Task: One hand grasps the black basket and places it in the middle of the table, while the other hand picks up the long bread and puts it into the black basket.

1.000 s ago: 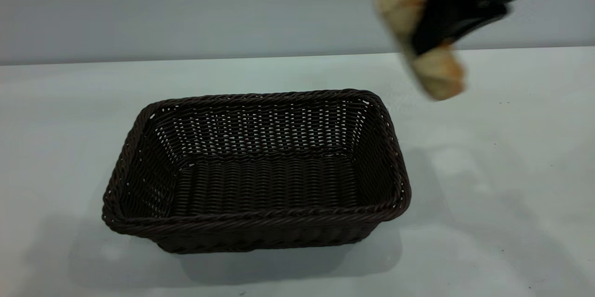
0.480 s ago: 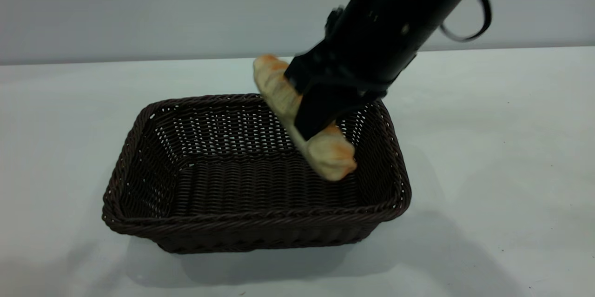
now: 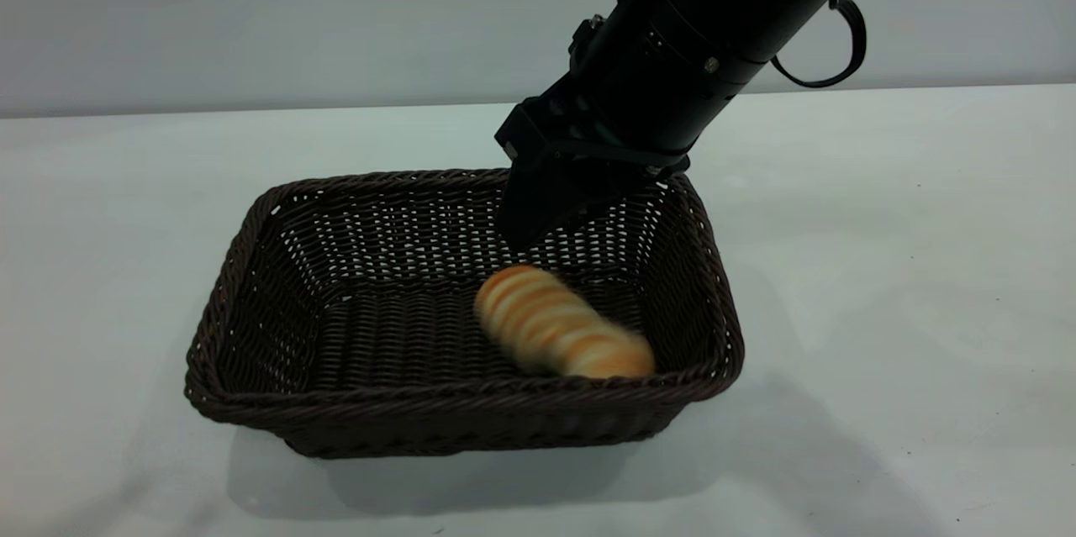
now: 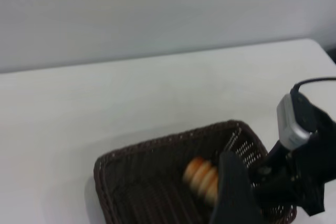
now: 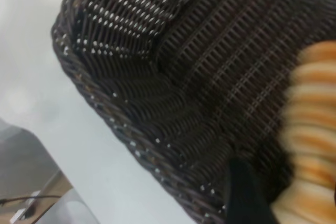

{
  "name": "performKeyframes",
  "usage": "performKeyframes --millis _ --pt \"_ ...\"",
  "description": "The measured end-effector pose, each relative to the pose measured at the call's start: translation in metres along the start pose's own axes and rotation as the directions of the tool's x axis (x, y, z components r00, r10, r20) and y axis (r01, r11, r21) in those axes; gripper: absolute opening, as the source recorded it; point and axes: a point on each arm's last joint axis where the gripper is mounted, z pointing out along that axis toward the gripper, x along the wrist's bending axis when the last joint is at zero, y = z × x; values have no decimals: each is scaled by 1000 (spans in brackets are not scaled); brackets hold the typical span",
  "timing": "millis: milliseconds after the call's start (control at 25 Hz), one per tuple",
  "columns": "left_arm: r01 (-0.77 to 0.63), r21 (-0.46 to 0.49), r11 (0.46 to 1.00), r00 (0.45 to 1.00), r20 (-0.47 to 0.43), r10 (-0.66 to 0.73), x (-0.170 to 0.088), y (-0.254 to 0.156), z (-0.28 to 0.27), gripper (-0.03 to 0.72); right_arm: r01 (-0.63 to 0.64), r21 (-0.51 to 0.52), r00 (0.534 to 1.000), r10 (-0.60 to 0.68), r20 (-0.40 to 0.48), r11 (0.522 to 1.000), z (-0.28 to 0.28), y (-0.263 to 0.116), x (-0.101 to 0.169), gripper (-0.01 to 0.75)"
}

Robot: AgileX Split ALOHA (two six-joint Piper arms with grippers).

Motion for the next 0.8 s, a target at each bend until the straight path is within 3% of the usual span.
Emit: performKeyframes --millis 160,320,520,640,800 --pt "-23 18 1000 1000 1 23 0 -2 0 532 11 2 1000 -11 3 1000 -1 0 -1 398" --pt "-60 52 997 998 5 60 0 -5 0 532 42 -62 998 -38 51 997 -27 10 -8 400" --pt "-103 114 988 995 9 103 0 -11 -2 532 19 -168 994 -1 107 986 -89 21 -26 400" --pt "-125 153 980 992 -8 128 2 -14 -4 532 3 -186 991 22 135 983 -128 19 -35 400" --pt "-136 135 982 990 -28 141 2 -17 -16 532 -27 -176 975 65 212 984 -181 6 -44 400"
